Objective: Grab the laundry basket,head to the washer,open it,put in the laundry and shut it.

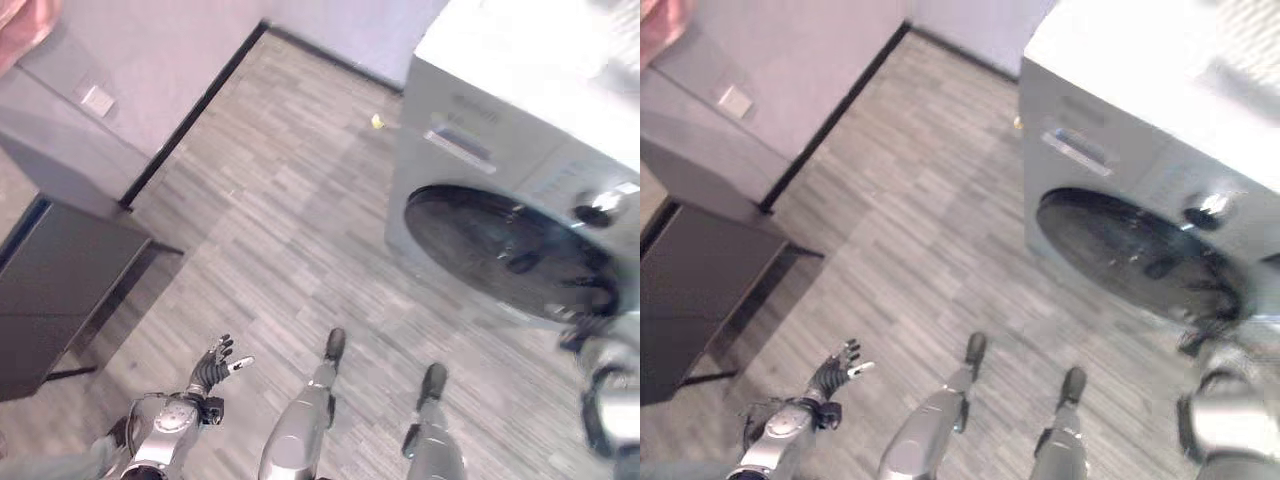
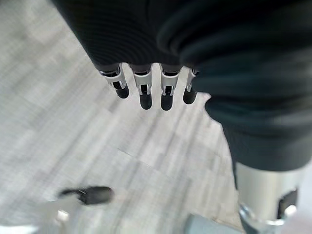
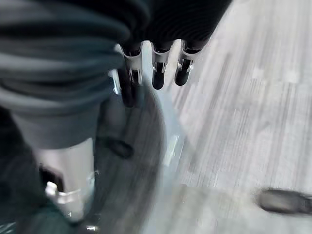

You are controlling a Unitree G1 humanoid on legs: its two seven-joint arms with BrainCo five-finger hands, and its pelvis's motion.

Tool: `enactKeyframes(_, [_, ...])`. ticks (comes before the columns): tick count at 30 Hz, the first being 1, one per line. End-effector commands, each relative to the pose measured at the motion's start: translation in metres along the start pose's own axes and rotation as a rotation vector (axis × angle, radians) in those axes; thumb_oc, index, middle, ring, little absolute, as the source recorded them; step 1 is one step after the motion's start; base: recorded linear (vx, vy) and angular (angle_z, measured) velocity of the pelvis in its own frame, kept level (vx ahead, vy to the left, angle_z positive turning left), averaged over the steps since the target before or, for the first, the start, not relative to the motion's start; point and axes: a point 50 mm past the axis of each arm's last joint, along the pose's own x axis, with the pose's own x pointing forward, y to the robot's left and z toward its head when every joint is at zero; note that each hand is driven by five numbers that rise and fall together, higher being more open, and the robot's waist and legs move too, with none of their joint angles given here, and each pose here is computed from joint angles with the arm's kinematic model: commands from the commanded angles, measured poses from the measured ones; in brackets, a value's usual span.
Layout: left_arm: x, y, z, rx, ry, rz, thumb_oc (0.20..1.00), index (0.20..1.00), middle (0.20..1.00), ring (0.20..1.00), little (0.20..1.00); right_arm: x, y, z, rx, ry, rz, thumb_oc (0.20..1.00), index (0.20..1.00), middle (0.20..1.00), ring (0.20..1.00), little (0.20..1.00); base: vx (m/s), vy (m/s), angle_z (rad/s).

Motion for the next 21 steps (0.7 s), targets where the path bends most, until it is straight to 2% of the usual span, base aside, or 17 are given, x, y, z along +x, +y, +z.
enactKeyframes(1, [-0.007, -0.001, -0.020, 0.045, 0.045, 0.016, 1.000, 1.000, 1.000, 1.000, 1.000, -0.001, -0.017, -0.021, -0.182, 0.018, -0.017, 1.000, 1.000, 1.000, 1.000, 1.000, 0.07, -0.136, -0.06])
enactKeyframes(2, [-0.011, 0.006, -0.034, 0.066, 0.108, 0.050, 1.000, 1.000, 1.000, 1.000, 1.000, -0.012, -0.004, -0.076, -0.264, 0.136, 0.058, 1.000, 1.000, 1.000, 1.000, 1.000, 0.06, -0.134, -0.05])
enactKeyframes(3, [-0.012, 0.009, -0.039, 0.073, 0.130, 0.065, 1.000, 1.000, 1.000, 1.000, 1.000, -0.020, -0.001, -0.106, -0.277, 0.218, 0.087, 1.000, 1.000, 1.000, 1.000, 1.000, 0.06, -0.095, -0.03])
enactKeyframes(4, [-0.013, 0.009, -0.039, 0.074, 0.131, 0.065, 1.000, 1.000, 1.000, 1.000, 1.000, -0.020, 0.000, -0.107, -0.277, 0.219, 0.087, 1.000, 1.000, 1.000, 1.000, 1.000, 0.04, -0.062, -0.03])
enactKeyframes(6, [-0.019, 0.020, -0.051, 0.084, 0.167, 0.158, 1.000, 1.000, 1.000, 1.000, 1.000, -0.049, 0.003, -0.175, -0.288, 0.411, 0.122, 1.000, 1.000, 1.000, 1.000, 1.000, 0.06, -0.096, -0.05])
enactKeyframes(7, [-0.019, 0.021, -0.051, 0.084, 0.167, 0.158, 1.000, 1.000, 1.000, 1.000, 1.000, -0.050, 0.003, -0.175, -0.288, 0.412, 0.122, 1.000, 1.000, 1.000, 1.000, 1.000, 0.06, -0.093, 0.01])
enactKeyframes(9, [-0.030, 0.025, -0.074, 0.049, 0.261, 0.247, 1.000, 1.000, 1.000, 1.000, 1.000, -0.080, 0.006, -0.223, -0.265, 0.556, 0.145, 1.000, 1.000, 1.000, 1.000, 1.000, 0.06, -0.058, 0.04])
enactKeyframes(14, [-0.047, 0.021, -0.106, 0.036, 0.409, 0.266, 1.000, 1.000, 1.000, 1.000, 1.000, -0.113, 0.009, -0.264, -0.331, 0.686, 0.212, 1.000, 1.000, 1.000, 1.000, 1.000, 0.02, -0.036, 0.04])
enactKeyframes(15, [-0.054, 0.012, -0.120, -0.032, 0.489, 0.250, 1.000, 1.000, 1.000, 1.000, 1.000, -0.117, 0.008, -0.268, -0.322, 0.708, 0.219, 1.000, 1.000, 1.000, 1.000, 1.000, 0.00, -0.003, 0.10])
enactKeyframes(21, [-0.052, -0.002, -0.122, -0.126, 0.481, 0.248, 1.000, 1.000, 1.000, 1.000, 1.000, -0.115, 0.008, -0.267, -0.328, 0.698, 0.218, 1.000, 1.000, 1.000, 1.000, 1.000, 0.00, -0.008, 0.05])
